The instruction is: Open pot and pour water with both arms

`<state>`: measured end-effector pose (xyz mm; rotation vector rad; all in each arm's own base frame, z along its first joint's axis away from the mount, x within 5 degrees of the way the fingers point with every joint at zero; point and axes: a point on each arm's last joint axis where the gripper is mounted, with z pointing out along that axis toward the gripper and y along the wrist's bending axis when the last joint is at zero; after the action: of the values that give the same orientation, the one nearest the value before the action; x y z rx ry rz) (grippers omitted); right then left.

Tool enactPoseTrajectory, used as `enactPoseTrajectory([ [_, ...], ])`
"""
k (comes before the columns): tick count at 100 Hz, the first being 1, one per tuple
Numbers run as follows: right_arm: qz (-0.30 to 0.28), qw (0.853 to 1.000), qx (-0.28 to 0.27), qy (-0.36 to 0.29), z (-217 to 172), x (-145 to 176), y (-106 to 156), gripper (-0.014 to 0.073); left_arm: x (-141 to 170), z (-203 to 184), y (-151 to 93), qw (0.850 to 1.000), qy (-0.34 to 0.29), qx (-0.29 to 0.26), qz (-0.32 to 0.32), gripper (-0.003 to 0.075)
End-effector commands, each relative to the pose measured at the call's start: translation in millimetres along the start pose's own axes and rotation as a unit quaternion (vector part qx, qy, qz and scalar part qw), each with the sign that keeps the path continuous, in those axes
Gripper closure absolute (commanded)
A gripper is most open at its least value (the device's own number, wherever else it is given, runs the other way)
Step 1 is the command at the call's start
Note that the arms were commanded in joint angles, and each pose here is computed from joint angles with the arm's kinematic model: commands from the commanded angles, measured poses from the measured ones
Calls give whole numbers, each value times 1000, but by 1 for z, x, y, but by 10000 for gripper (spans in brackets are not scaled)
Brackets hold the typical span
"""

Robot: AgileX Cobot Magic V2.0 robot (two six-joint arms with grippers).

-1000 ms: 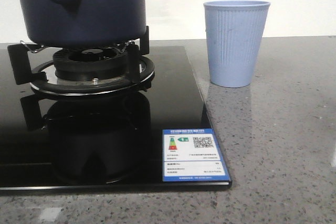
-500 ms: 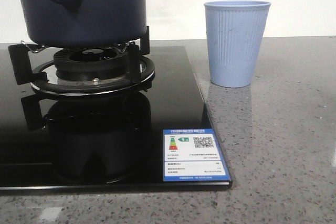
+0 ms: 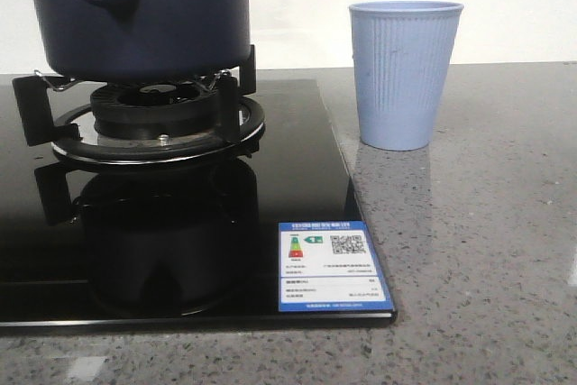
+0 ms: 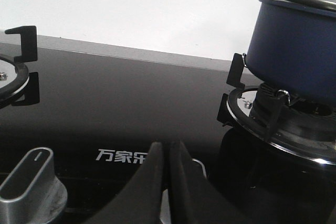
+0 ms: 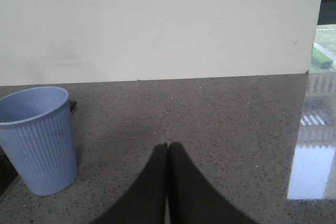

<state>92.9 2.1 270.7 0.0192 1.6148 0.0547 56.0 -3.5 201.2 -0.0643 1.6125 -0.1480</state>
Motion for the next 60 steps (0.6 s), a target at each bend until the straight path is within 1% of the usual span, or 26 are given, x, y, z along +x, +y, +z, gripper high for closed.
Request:
enactPoseTrajectory([
  [1,-7,999,-11,-32,-1,-15,2,662,3,0,1,999,-34,5,-9,739],
  [9,-15,999,-11,-33,-1,-16,3,662,3,0,1,999,-34,5,-9,739],
  [14,-31,999,-16,-39,-1,-17,4,662,3,0,1,999,-34,5,-9,739],
  [22,-50,996,-44,-62,-1,-17,9,662,3,0,1,999,-34,5,-9,739],
  [27,-51,994,-59,-70,-1,-13,11,662,3,0,1,999,-34,5,-9,739],
  [30,-38,995,-63,-69,-1,-10,12,662,3,0,1,999,-34,5,-9,739],
  [32,-29,996,-62,-64,0,-6,11,662,3,0,1,999,-34,5,-9,739],
  [35,2,997,-56,-57,0,0,10,662,3,0,1,999,-34,5,-9,739],
  [36,2,997,-53,-53,0,3,9,662,3,0,1,999,-34,5,-9,739],
  [37,20,997,-50,-52,1,4,8,662,3,0,1,999,-34,5,-9,739],
  [39,21,998,-45,-46,1,9,7,662,3,0,1,999,-34,5,-9,739],
  [40,39,997,-42,-45,1,10,6,662,3,0,1,999,-34,5,-9,739],
  [41,33,998,-39,-42,1,13,6,662,3,0,1,999,-34,5,-9,739],
  [42,48,997,-35,-42,1,14,5,662,3,0,1,999,-34,5,-9,739],
  [43,42,998,-33,-40,1,17,5,662,3,0,1,999,-34,5,-9,739],
  [47,58,997,-23,-38,0,22,2,662,3,0,1,999,-34,5,-9,739],
  [60,12,999,-12,-44,-6,28,0,662,3,0,1,999,-34,5,-9,739],
])
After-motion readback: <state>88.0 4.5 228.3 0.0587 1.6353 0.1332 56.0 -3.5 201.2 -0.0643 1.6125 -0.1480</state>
